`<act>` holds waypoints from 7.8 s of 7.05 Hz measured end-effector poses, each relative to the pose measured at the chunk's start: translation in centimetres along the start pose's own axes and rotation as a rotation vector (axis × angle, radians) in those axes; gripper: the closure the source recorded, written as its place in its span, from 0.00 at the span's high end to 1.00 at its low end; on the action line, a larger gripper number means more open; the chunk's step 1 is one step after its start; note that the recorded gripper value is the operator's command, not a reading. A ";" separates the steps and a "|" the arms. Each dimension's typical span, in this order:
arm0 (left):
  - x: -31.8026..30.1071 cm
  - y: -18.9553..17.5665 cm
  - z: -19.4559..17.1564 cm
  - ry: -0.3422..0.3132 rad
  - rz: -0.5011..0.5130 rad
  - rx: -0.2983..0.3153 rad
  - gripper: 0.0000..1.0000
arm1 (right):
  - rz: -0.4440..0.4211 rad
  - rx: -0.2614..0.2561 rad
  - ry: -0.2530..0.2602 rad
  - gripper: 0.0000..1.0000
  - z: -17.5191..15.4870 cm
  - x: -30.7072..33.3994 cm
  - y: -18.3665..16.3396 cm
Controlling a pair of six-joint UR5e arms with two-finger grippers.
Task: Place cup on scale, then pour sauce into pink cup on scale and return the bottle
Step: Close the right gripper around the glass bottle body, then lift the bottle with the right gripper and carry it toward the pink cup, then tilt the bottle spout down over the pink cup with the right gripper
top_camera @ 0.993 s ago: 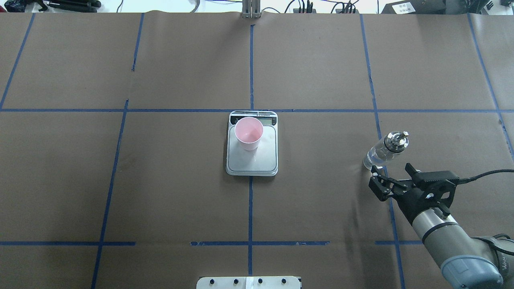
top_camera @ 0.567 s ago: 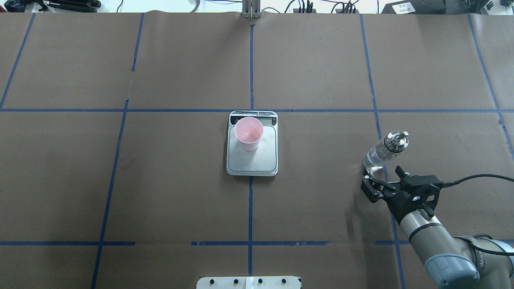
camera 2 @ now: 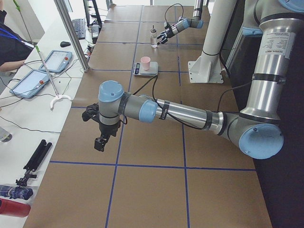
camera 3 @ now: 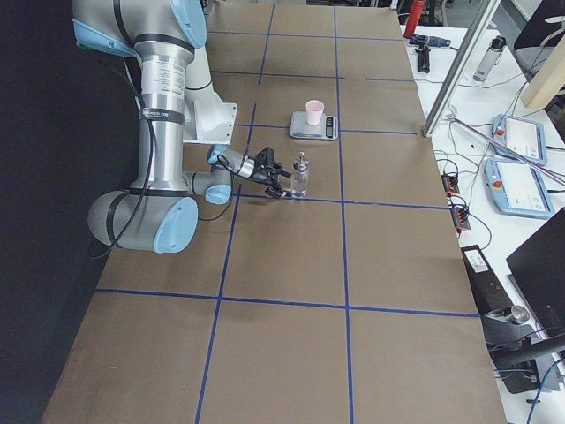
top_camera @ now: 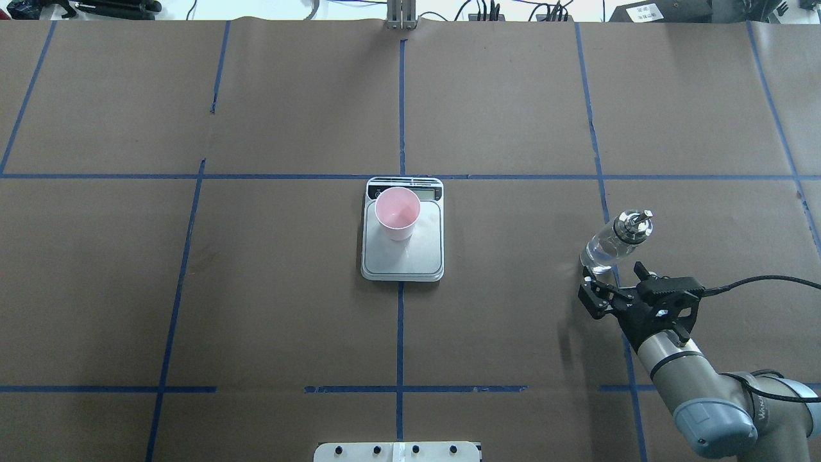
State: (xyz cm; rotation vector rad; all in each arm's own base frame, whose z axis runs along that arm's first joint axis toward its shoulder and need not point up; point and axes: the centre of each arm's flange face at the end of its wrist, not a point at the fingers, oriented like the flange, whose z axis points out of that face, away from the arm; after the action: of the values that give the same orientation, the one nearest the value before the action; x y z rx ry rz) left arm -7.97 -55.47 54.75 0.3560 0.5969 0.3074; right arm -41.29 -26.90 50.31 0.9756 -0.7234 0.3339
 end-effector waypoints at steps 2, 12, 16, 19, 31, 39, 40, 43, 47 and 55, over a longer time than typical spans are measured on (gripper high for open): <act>0.0 0.0 -0.1 -0.001 0.000 0.002 1.00 | -0.006 0.026 0.015 0.98 1.0 0.0 -1.5; 0.0 0.1 -0.1 -0.001 0.000 0.001 1.00 | -0.011 0.065 0.024 0.40 2.3 -1.1 -3.0; -0.2 0.5 0.3 0.003 -0.008 -0.008 1.00 | -0.008 0.077 0.027 0.00 2.3 -1.1 -3.1; -1.2 4.5 3.6 0.073 -0.100 -0.071 1.00 | -0.002 0.085 0.024 0.00 2.1 -1.3 -3.5; -0.9 9.9 5.7 0.190 -0.148 -0.073 1.00 | -0.501 0.253 0.006 0.00 -1.5 -12.1 -12.7; -1.2 10.7 5.7 0.188 -0.163 -0.075 1.00 | -0.727 0.133 0.214 0.00 2.2 -19.8 -17.1; -1.3 10.7 5.7 0.188 -0.164 -0.075 1.00 | -0.781 0.103 0.264 0.00 2.8 -20.6 -17.9; -1.3 10.7 5.7 0.189 -0.168 -0.075 1.00 | -0.906 0.051 0.365 0.00 4.7 -21.7 -16.7; -1.3 10.7 5.7 0.190 -0.169 -0.075 1.00 | -1.027 0.108 0.459 0.00 6.5 -22.9 -13.3; -1.7 11.2 6.4 0.196 -0.179 -0.090 1.00 | -1.356 0.105 0.642 0.00 5.8 -26.6 -13.3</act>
State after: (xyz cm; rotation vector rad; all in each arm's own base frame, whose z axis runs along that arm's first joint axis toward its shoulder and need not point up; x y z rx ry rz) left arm -7.45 -47.57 65.12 0.1851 0.7993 0.1972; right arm -55.39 -37.36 25.66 1.1627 0.6024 -0.5101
